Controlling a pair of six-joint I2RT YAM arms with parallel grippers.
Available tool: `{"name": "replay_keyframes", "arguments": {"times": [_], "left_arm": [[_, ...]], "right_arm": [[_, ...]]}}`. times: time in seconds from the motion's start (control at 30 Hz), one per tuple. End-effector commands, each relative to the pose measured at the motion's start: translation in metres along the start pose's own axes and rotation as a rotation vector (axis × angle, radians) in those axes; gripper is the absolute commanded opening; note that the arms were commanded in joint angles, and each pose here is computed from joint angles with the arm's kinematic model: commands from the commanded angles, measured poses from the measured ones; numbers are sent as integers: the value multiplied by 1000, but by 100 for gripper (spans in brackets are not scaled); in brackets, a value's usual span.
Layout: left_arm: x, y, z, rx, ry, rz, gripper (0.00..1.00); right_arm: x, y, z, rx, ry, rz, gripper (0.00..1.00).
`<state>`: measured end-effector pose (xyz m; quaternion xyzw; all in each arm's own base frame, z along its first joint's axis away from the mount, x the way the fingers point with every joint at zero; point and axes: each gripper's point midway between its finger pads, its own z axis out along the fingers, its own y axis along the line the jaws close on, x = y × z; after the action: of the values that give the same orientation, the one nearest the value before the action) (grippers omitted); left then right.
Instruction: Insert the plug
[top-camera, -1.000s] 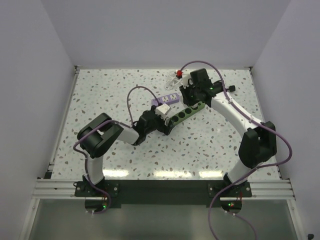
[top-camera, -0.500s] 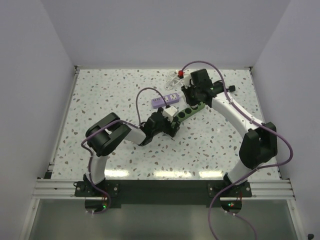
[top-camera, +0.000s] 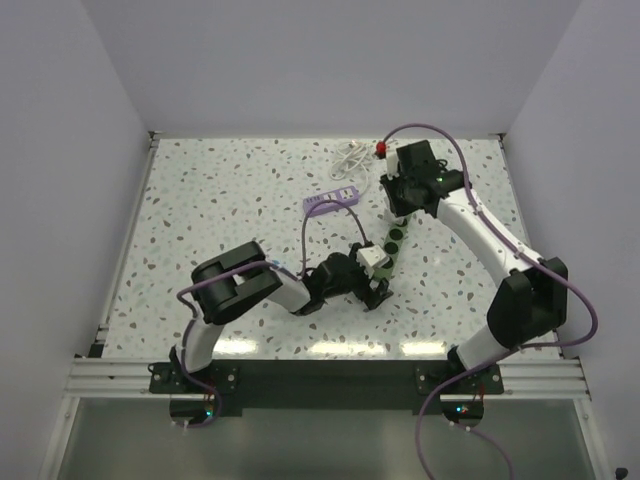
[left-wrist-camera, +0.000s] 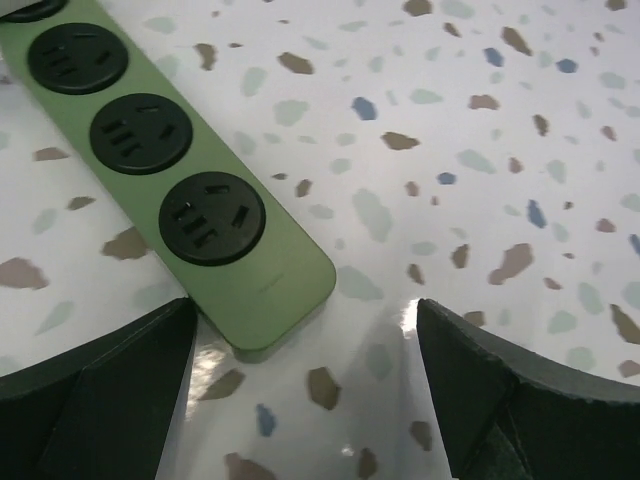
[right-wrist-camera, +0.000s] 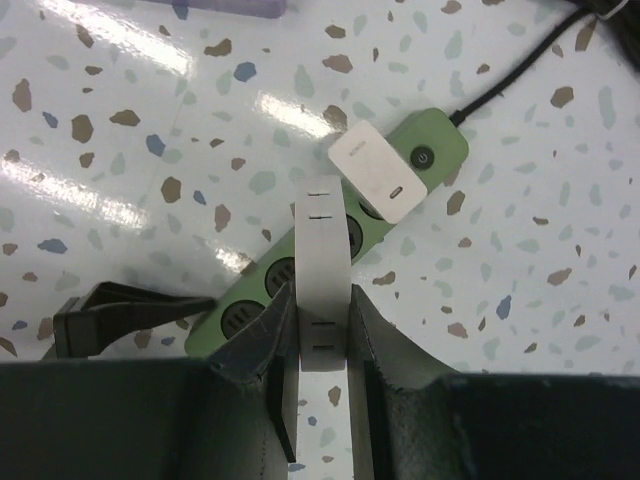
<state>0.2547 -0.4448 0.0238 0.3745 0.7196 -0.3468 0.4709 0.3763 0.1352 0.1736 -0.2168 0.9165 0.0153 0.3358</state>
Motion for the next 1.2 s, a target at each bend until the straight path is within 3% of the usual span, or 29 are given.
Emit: {"name": "replay_keyframes", "arguments": {"times": [0.0,0.23,0.37,0.47,0.5,0.53,0.6,0.7,0.83,1.17], "left_arm": [[16,-54,6,187,33,-55,97],[-14,-106,32,355,-66,-33,97],[-28,-108,21,348,-109,-15,97],[-29,-81,-2,239,-112,13,98],[-14,-62,-15,192,-79,-1,98],[-28,-51,-26,153,-110,-14,98],[-14,-15,-52,64,-96,-76,98],[-24,23,-89,-44,-145,-116,98],[-17,63,-112,-268,-114,-105,100],[-11,88,-138,-406,-95,-162,100]], "right_arm": [[12,-14,-21,57,3,62,0],[26,-18,-44,67,3,106,0],[49,-18,-45,43,72,136,0],[64,-15,-45,26,131,142,0],[67,-12,-44,13,144,136,0],[71,-11,-43,8,163,135,0],[81,-8,-42,-9,210,132,0],[92,-8,-35,-2,266,119,0],[100,-6,-26,-6,301,130,0],[107,-8,-10,32,372,174,0]]}}
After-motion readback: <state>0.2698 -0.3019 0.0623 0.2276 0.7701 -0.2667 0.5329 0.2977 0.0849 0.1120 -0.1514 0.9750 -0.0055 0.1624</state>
